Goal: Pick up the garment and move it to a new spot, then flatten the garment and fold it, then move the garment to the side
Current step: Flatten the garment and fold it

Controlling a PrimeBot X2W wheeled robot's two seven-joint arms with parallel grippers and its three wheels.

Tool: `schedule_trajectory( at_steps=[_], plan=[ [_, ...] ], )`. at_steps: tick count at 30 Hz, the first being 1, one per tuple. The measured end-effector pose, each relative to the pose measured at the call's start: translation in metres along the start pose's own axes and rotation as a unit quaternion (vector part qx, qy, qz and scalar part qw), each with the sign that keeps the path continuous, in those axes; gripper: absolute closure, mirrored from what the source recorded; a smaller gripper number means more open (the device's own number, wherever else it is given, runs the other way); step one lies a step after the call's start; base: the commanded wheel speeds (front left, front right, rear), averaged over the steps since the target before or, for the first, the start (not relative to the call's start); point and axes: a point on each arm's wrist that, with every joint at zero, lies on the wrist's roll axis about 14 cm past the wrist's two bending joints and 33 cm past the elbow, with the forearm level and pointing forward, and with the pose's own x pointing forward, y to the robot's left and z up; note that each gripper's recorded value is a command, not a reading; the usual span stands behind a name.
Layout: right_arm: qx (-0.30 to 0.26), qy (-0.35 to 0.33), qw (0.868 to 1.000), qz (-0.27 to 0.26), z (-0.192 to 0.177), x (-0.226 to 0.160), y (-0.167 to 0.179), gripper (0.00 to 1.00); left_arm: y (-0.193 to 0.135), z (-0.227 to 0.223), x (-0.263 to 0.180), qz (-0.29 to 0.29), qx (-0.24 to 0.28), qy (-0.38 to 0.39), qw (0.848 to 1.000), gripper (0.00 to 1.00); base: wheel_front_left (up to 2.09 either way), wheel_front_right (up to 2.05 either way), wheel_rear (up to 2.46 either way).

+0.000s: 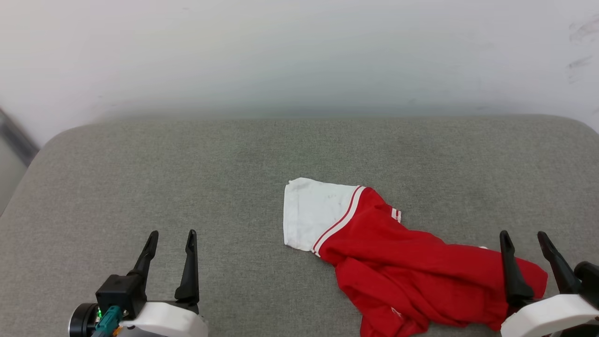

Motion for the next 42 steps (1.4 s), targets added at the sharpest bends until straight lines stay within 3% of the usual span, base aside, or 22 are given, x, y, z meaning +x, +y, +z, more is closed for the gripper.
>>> schedule_trajectory(
  at_steps=[7,18,24,34,38,39,41,42],
  plan=[
    [-0.015,-0.008,1.0,0.016,0.013,0.006,0.011,0.0,-0.006,0.004,0.019,-0.022,0.021,0.009,1.0,0.0,0.0,0.0,0.0],
    [-0.024,-0.013,0.999,0.029,0.016,0.043,0.02,0.0,-0.074,-0.022,0.107,-0.156,0.017,0.094,0.983,0.0,0.0,0.0,0.0],
    [-0.025,0.004,1.0,0.016,0.001,0.052,0.011,0.0,-0.1,-0.087,0.125,-0.211,0.031,0.25,0.944,0.0,0.0,0.0,0.0],
    [-0.012,0.022,1.0,-0.016,-0.017,0.046,-0.01,0.0,-0.105,-0.178,0.088,-0.259,0.079,0.469,0.84,0.0,0.0,0.0,0.0],
    [-0.008,0.022,0.999,-0.022,-0.018,0.045,-0.014,0.0,-0.106,-0.185,0.082,-0.274,0.092,0.506,0.813,0.0,0.0,0.0,0.0],
    [-0.008,0.023,0.999,-0.023,-0.019,0.044,-0.014,0.0,-0.107,-0.186,0.08,-0.277,0.093,0.511,0.808,0.27,0.0,0.0,0.0],
    [-0.004,0.021,0.999,-0.024,-0.018,0.044,-0.015,0.0,-0.108,-0.186,0.078,-0.284,0.098,0.516,0.802,1.0,0.0,0.0,0.0],
    [-0.002,0.021,0.999,-0.024,-0.018,0.044,-0.015,0.0,-0.107,-0.187,0.077,-0.284,0.1,0.517,0.801,1.0,0.0,0.0,0.0]
  ],
)
